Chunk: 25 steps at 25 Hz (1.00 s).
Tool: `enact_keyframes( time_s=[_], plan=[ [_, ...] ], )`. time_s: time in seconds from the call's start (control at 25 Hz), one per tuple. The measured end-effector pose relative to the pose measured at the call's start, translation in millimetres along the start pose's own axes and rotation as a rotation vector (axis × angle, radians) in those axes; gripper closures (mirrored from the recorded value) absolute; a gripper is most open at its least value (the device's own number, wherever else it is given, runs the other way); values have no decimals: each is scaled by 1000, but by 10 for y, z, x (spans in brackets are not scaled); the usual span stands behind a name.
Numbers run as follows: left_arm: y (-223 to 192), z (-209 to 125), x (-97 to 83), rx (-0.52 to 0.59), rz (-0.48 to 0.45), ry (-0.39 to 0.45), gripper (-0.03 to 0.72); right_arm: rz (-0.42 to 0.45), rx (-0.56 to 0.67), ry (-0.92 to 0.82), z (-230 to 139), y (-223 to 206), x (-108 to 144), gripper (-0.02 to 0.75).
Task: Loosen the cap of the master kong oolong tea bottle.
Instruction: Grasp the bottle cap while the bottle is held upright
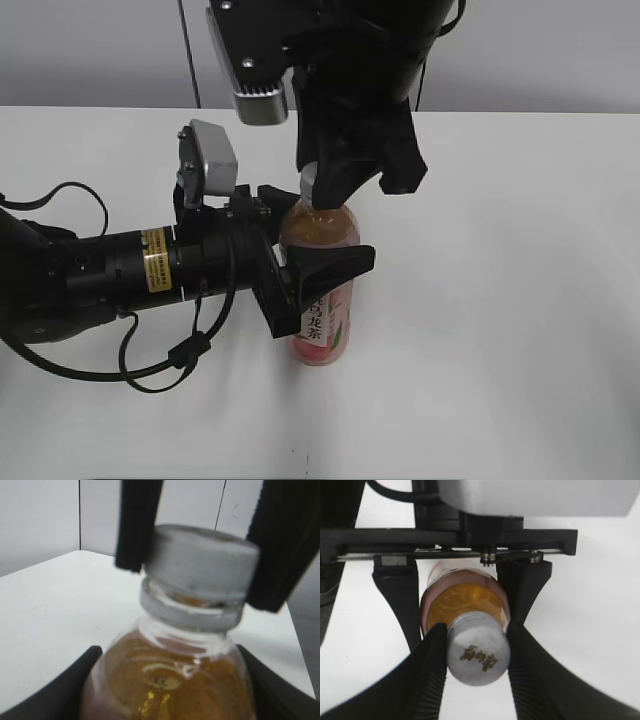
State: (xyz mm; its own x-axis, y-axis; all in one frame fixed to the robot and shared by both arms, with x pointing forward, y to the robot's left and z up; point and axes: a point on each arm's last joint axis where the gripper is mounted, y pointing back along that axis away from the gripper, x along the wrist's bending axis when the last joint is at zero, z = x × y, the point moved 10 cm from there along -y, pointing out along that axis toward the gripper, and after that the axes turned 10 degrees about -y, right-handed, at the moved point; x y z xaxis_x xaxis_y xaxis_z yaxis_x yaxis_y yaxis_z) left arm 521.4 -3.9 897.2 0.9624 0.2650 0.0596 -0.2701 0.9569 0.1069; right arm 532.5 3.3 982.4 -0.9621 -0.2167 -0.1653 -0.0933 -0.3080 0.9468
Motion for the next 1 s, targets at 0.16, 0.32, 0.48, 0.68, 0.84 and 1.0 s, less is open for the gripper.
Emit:
enact_keyframes(
  time_s=[0.16,0.32,0.48,0.68,0.84,1.0],
  plan=[
    [0,0,0,0,0,-1,230,0,-1,204,4,8,-2,456],
    [0,0,0,0,0,-1,230,-1,-1,429,4,8,-2,456],
    [0,0,0,0,0,-1,230,-1,-5,694,12,10,-1,456],
    [0,-1,-6,1,-3,-2,230,-3,-7,941,17,12,0,456],
    [0,-2,-9,1,-5,-3,230,-5,-8,1076,20,15,-2,456],
    [0,-3,-14,2,-7,-4,230,-6,-15,1138,29,16,1,456]
  ],
)
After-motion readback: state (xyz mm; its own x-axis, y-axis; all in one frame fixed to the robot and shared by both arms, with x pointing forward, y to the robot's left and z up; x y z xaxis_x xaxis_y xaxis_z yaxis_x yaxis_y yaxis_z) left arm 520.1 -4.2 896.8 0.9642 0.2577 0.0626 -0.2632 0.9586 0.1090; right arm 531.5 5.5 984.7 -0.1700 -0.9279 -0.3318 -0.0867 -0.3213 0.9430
